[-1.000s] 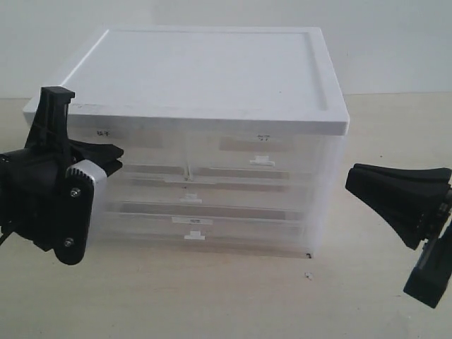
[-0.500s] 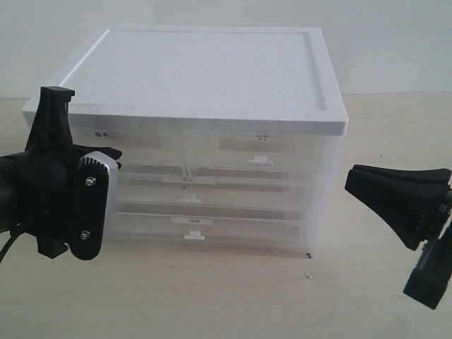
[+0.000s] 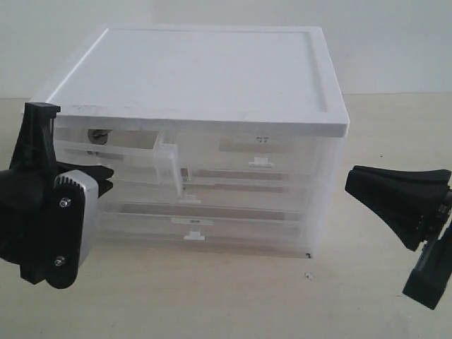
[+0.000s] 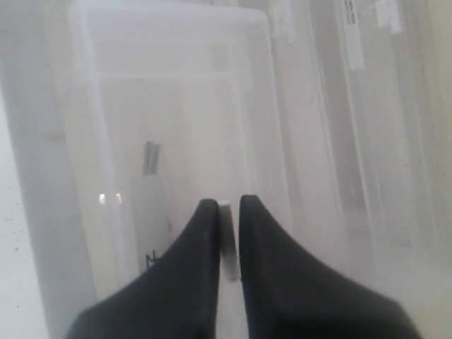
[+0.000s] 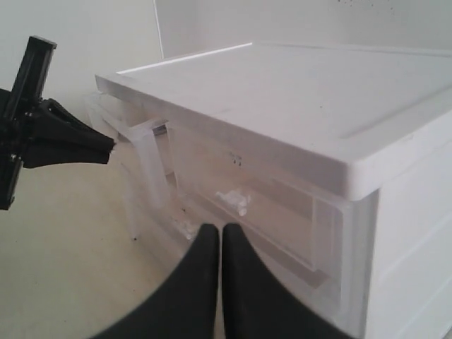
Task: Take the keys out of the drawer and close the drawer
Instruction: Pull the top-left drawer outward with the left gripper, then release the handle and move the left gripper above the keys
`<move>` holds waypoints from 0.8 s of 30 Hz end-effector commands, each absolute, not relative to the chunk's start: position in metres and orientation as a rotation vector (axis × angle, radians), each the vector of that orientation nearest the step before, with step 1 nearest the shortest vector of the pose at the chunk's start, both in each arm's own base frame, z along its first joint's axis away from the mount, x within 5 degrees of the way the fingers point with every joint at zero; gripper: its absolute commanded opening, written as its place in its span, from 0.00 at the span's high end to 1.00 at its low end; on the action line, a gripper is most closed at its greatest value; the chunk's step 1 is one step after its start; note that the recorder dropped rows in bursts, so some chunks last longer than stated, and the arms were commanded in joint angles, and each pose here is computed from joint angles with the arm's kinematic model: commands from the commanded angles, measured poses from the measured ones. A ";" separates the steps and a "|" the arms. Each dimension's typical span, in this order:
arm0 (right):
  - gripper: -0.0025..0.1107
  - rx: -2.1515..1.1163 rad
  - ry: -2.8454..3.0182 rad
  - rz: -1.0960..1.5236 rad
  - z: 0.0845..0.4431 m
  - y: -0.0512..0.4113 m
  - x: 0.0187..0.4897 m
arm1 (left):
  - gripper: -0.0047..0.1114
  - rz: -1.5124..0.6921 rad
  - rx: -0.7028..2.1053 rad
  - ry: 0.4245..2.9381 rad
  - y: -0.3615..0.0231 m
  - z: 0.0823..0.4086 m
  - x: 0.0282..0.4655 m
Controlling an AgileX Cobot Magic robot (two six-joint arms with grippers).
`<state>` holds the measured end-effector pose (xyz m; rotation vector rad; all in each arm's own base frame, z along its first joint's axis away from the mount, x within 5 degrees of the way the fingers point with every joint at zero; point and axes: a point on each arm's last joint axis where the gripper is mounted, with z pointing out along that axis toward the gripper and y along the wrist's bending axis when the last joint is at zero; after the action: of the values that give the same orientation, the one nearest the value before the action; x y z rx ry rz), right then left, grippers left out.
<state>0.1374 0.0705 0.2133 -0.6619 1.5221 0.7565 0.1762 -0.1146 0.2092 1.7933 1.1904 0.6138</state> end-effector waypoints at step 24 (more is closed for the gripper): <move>0.98 -0.670 1.518 0.751 0.214 0.071 0.138 | 0.92 0.295 1.859 1.093 -0.097 0.226 0.110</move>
<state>0.1374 0.0705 0.2132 -0.6617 1.5238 0.7552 0.1168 -0.0996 0.2177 1.9166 1.0959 0.3111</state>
